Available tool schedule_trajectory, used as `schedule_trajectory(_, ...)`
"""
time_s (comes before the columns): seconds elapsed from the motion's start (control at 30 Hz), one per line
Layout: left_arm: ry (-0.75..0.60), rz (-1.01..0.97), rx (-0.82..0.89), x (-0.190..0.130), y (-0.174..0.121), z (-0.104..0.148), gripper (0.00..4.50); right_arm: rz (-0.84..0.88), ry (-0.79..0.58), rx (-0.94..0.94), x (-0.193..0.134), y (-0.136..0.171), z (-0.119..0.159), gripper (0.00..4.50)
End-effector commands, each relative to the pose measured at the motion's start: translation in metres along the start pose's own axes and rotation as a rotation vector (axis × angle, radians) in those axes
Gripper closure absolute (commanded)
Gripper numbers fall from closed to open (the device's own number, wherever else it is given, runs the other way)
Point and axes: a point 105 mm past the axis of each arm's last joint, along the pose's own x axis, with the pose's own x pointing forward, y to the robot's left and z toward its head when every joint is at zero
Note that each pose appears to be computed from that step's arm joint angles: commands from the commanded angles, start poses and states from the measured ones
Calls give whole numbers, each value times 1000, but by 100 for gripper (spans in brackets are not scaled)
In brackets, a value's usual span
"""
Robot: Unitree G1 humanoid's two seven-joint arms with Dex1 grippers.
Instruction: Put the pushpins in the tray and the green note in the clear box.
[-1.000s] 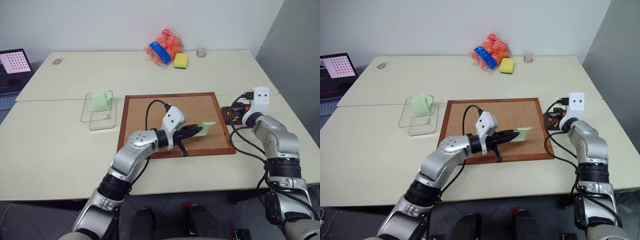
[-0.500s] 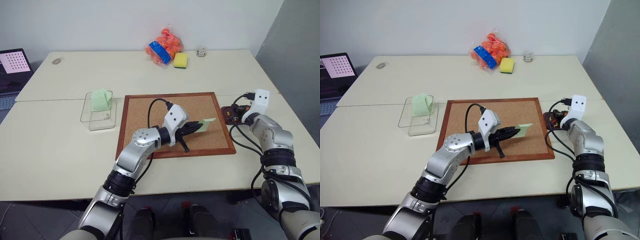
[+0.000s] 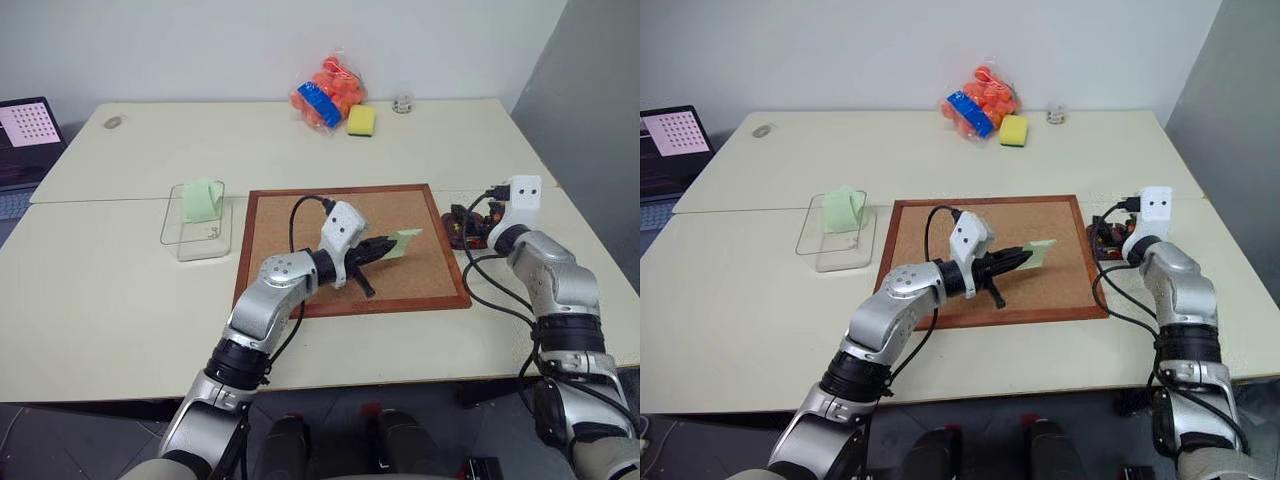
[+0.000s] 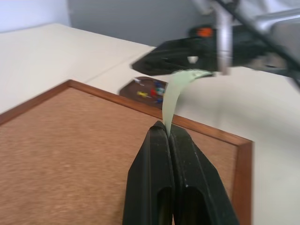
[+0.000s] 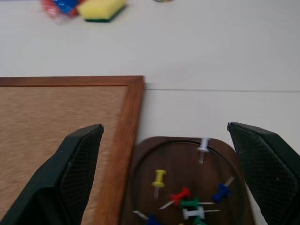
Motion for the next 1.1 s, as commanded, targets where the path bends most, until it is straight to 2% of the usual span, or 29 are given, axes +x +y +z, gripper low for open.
schedule_trajectory(0.03, -79, 325, 88, -23, 52, 32, 450, 309, -218, -122, -18, 73, 54, 1)
schedule_trajectory(0.13, -104, 505, 111, -41, 78, 42, 450, 429, -256, -140, -26, 102, 60, 1)
schedule_trajectory(0.2, -147, 721, 112, -69, 109, 53, 450, 530, -284, -120, -30, 126, 64, 1)
schedule_trajectory(0.27, -167, 917, 136, -98, 134, 61, 450, 575, -296, -113, -30, 136, 66, 1)
schedule_trajectory(0.33, -168, 1055, 138, -121, 150, 61, 450, 600, -300, -104, -29, 142, 67, 1)
schedule_trajectory(0.4, -145, 1190, 85, -145, 165, 50, 450, 640, -299, -90, -29, 149, 67, 1)
schedule_trajectory(0.5, -125, 1273, -20, -161, 173, 30, 450, 673, -294, -76, -28, 155, 67, 1)
schedule_trajectory(0.7, -110, 1257, -149, -158, 176, 4, 450, 694, -232, -76, -27, 158, 51, 1)
schedule_trajectory(0.93, -76, 1254, -173, -159, 179, -9, 335, 681, -199, -83, -28, 155, 41, 0)
schedule_trajectory(1.1, -73, 1259, -199, -160, 178, -16, 232, 665, -181, -96, -28, 151, 36, 0)
